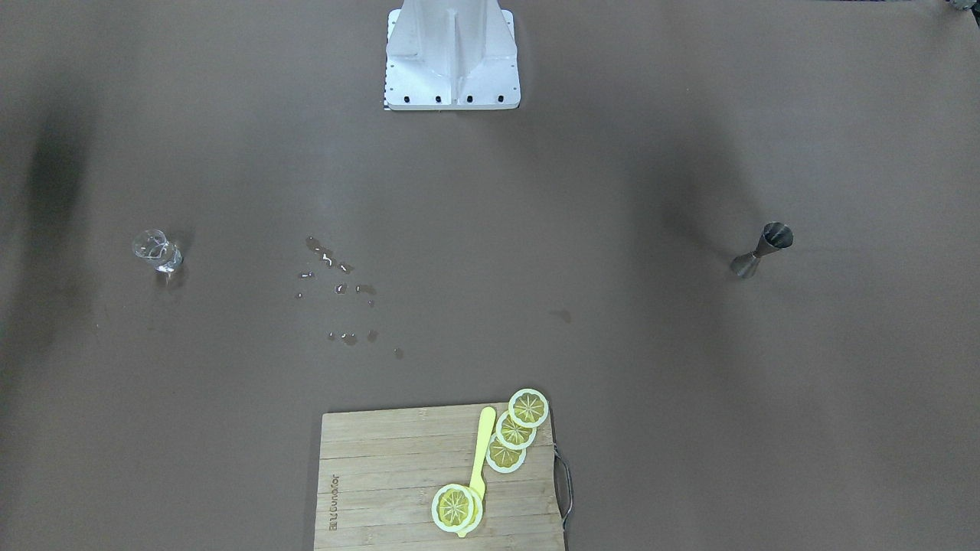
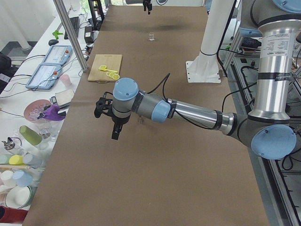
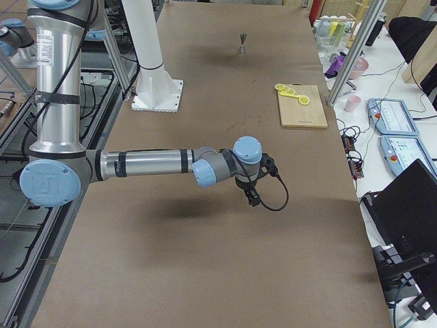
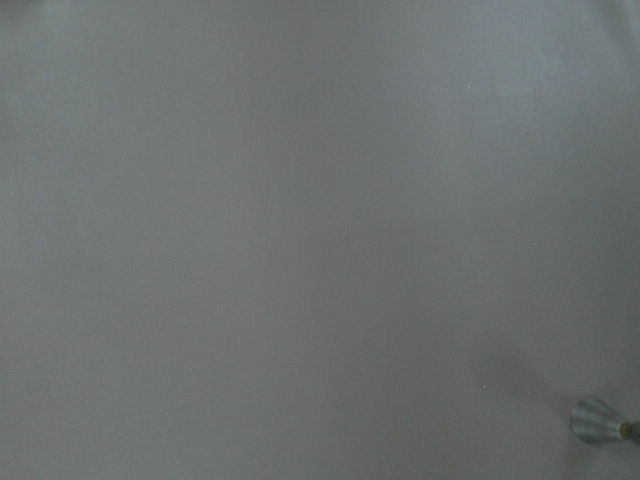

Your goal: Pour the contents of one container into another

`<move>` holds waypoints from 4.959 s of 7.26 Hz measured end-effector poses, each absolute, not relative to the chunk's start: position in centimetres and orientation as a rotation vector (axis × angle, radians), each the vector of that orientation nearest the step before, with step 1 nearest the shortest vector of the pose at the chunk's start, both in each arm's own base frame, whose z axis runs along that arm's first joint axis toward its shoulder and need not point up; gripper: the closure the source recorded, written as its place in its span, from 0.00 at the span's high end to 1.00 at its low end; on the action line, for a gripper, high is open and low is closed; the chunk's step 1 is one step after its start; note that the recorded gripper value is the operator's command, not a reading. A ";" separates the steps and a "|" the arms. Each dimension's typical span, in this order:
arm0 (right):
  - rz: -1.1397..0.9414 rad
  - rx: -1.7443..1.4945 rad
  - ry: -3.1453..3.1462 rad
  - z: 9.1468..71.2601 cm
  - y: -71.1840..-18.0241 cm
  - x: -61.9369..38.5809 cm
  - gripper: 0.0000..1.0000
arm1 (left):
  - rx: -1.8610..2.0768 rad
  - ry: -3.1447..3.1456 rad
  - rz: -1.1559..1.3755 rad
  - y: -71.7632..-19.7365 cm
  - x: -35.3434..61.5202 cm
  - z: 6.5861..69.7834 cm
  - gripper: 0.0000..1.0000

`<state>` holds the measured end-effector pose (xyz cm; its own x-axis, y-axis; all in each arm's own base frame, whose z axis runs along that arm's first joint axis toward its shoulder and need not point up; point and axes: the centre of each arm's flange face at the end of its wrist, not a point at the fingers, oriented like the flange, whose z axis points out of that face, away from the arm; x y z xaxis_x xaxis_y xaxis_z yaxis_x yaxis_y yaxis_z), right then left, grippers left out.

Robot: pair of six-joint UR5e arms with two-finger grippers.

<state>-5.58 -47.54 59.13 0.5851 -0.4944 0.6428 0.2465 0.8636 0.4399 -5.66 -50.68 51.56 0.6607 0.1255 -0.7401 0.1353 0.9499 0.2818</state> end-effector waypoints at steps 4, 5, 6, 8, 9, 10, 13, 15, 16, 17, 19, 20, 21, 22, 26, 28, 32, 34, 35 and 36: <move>-0.362 0.459 -0.984 55.0 -44.6 -10.7 0.95 | 0.371 0.900 -0.045 -51.6 -2.0 47.2 0.97; -0.348 0.504 -0.988 54.4 -44.0 -10.8 0.95 | 0.392 0.885 -0.049 -51.4 -1.0 45.8 0.97; -0.330 0.540 -0.991 54.2 -43.4 -10.8 0.95 | 0.415 0.865 -0.055 -51.2 0.5 44.6 0.97; -0.302 0.550 -0.997 54.0 -42.8 -12.5 0.86 | 0.462 0.864 -0.102 -50.9 4.4 42.5 0.97; -0.310 0.549 -0.998 53.8 -42.9 -13.9 0.75 | 0.486 0.863 -0.126 -50.6 6.6 41.4 0.97; -0.321 0.552 -0.994 53.7 -43.0 -14.9 0.70 | 0.515 0.852 -0.154 -50.2 8.9 40.4 0.97; -0.375 0.597 -0.989 52.0 -42.8 -18.4 1.00 | 0.642 0.817 -0.256 -47.7 14.2 40.2 0.97; -0.410 0.640 -0.962 51.7 -41.8 -22.1 1.00 | 0.752 0.781 -0.306 -45.8 15.7 41.5 0.97; -0.421 0.640 -0.958 51.9 -41.4 -23.1 1.00 | 0.795 0.768 -0.321 -45.2 15.6 42.0 0.97; -0.429 0.632 -0.955 52.3 -41.1 -23.9 1.00 | 0.824 0.761 -0.324 -44.9 15.4 42.2 0.97; -0.420 0.643 -0.942 53.9 -41.1 -24.7 1.00 | 0.876 0.749 -0.278 -45.0 15.2 42.9 0.97; -0.413 0.672 -0.944 54.5 -40.7 -25.1 1.00 | 0.899 0.748 -0.272 -45.0 15.1 43.5 0.97; -0.400 0.690 -0.951 54.6 -40.3 -25.4 1.00 | 0.927 0.740 -0.285 -45.1 14.9 43.9 0.97; -0.390 0.702 -0.957 54.6 -39.9 -25.7 1.00 | 0.956 0.729 -0.310 -45.1 14.8 44.2 0.97; -0.368 0.761 -0.940 56.7 -37.6 -26.3 1.00 | 0.990 0.757 -0.463 -42.6 17.8 46.3 0.97; -0.357 0.759 -0.948 57.3 -37.3 -27.3 1.00 | 1.029 0.756 -0.522 -40.1 19.8 47.4 0.97; -0.362 0.757 -0.946 58.0 -37.7 -29.0 1.00 | 1.173 0.731 -0.577 -35.0 24.3 48.7 0.97; -0.365 0.762 -0.938 58.3 -37.5 -29.4 0.98 | 1.237 0.722 -0.574 -31.9 27.1 49.2 0.97; -0.365 0.766 -0.933 58.4 -37.4 -29.5 0.94 | 1.256 0.718 -0.571 -30.6 27.8 49.6 0.97; -0.368 0.767 -0.931 58.5 -37.4 -29.5 0.90 | 1.270 0.711 -0.566 -29.7 28.1 50.1 0.97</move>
